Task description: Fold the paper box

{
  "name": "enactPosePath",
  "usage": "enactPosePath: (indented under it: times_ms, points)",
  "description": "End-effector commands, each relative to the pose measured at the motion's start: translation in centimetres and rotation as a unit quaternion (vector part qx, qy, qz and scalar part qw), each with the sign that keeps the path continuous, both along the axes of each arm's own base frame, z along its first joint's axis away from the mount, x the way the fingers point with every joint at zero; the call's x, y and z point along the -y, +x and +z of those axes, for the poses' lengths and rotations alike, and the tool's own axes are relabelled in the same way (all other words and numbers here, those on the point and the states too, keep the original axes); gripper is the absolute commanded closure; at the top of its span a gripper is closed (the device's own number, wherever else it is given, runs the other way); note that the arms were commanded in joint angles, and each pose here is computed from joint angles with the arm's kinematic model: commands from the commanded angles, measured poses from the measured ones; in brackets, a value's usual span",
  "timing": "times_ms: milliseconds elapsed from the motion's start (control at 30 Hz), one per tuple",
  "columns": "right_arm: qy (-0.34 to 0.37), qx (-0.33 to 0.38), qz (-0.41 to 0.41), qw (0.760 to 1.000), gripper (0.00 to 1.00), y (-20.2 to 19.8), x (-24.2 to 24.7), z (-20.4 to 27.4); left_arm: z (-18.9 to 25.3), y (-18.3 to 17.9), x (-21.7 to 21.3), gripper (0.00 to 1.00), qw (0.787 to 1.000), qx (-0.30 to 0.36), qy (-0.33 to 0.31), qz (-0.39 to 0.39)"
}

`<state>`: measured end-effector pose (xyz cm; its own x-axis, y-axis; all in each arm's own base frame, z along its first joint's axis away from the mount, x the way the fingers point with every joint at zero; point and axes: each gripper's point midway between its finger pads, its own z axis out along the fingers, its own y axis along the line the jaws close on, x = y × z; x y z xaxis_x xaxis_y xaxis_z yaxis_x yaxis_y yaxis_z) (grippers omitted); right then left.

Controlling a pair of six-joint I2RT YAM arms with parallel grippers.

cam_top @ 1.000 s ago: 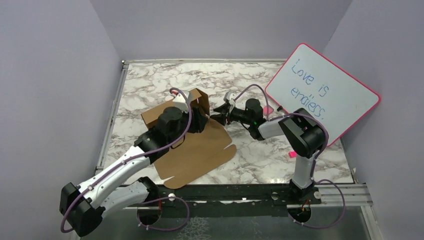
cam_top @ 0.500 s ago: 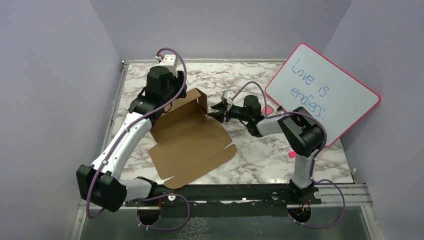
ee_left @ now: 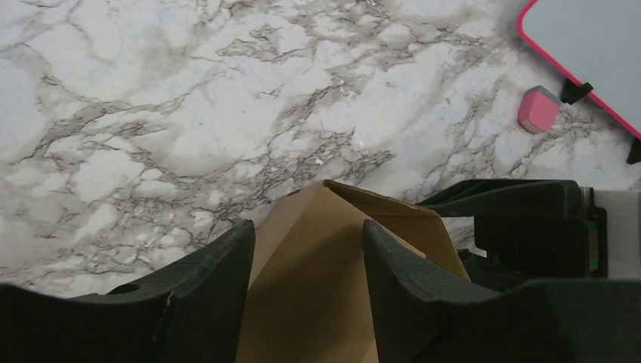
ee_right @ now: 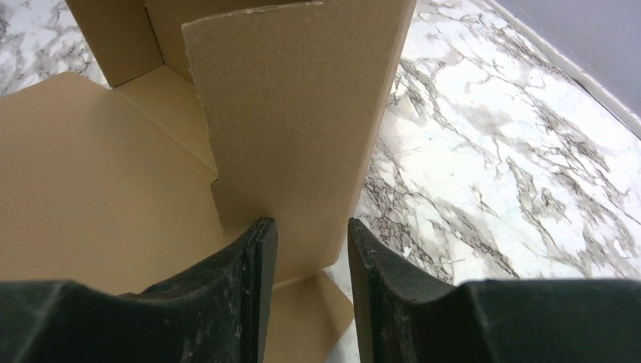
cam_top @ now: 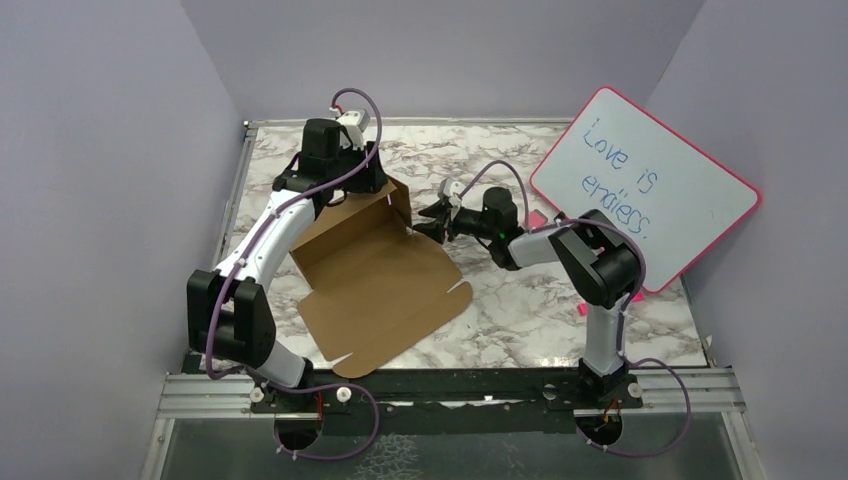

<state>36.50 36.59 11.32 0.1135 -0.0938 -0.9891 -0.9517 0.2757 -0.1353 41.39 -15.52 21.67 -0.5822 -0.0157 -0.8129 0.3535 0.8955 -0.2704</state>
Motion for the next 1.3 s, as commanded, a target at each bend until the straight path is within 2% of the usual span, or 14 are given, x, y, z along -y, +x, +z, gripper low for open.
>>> enactPosePath:
  times_ms: [0, 167, 467, 867, 1267]
  points:
    - [-0.001, 0.01, 0.02, 1.0, 0.55, 0.0, -0.9, -0.1, 0.5, -0.6, 1.6, 0.44, 0.998, 0.004, -0.027, -0.054]
    - [0.009, 0.016, 0.029, 0.999, 0.55, 0.0, -1.3, 0.3, -0.9, -1.3, 1.7, 0.45, 0.998, -0.014, -0.029, -0.063]
    - [0.028, 0.033, 0.032, 0.999, 0.53, 0.7, -1.9, 1.5, -2.7, -2.1, 2.7, 0.53, 0.994, -0.044, -0.046, -0.09]
    - [0.054, 0.053, 0.037, 0.996, 0.49, 1.9, -3.4, 2.4, -4.3, -2.1, 2.9, 0.54, 0.992, -0.067, -0.046, -0.094]
    - [0.062, 0.074, 0.042, 0.994, 0.54, 1.6, -4.9, 2.3, -3.9, -2.3, 3.1, 0.51, 0.99, -0.074, -0.066, -0.099]
